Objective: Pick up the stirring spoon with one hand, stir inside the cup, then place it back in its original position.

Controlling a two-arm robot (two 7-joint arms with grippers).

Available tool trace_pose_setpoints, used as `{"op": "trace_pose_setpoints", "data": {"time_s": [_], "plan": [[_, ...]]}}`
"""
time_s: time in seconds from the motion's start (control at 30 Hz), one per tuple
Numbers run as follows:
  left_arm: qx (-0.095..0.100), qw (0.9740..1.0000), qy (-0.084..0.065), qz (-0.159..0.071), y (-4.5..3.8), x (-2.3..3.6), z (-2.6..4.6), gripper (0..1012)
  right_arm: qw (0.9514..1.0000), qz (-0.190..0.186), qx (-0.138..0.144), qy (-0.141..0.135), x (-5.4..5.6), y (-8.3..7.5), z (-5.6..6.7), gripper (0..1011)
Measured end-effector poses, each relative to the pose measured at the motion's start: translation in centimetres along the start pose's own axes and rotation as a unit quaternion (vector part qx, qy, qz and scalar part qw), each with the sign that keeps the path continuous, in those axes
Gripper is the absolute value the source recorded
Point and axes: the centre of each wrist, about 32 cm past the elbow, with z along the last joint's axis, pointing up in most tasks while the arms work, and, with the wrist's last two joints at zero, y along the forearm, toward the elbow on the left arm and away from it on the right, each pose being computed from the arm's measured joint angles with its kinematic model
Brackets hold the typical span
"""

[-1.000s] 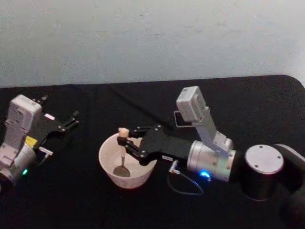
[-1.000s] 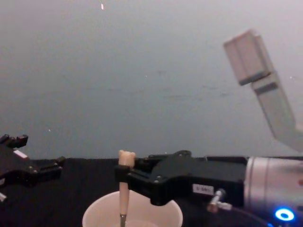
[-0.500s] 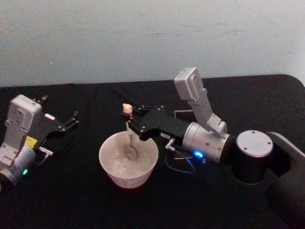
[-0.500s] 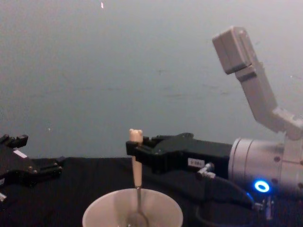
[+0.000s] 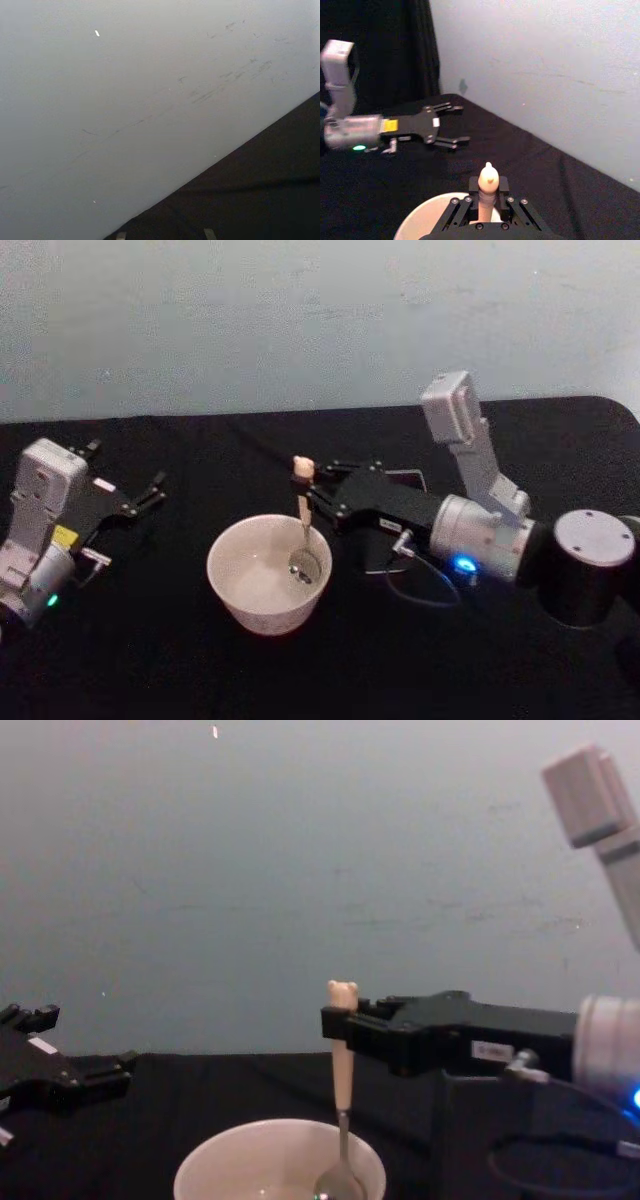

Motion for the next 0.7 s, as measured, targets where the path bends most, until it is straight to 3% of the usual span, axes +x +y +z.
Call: {"op": "trace_pose_setpoints", "data": {"time_s": [0.33,0.53,0.7], "plan": [[0.000,1.0000,0.000,0.000,0.00,0.00,0.00,1001,0.9988,0.045,-0.005,0.019,-0.5,-2.5,0.5,218],[0.000,1.0000,0.000,0.000,0.00,0.00,0.00,1001,0.9976,0.064,-0.007,0.025,-1.3,-2.0,0.4,218],[0.000,1.0000,0.000,0.000,0.00,0.00,0.00,1001,0.9966,0.077,-0.005,0.027,-2.1,-0.7,0.3,218]]}}
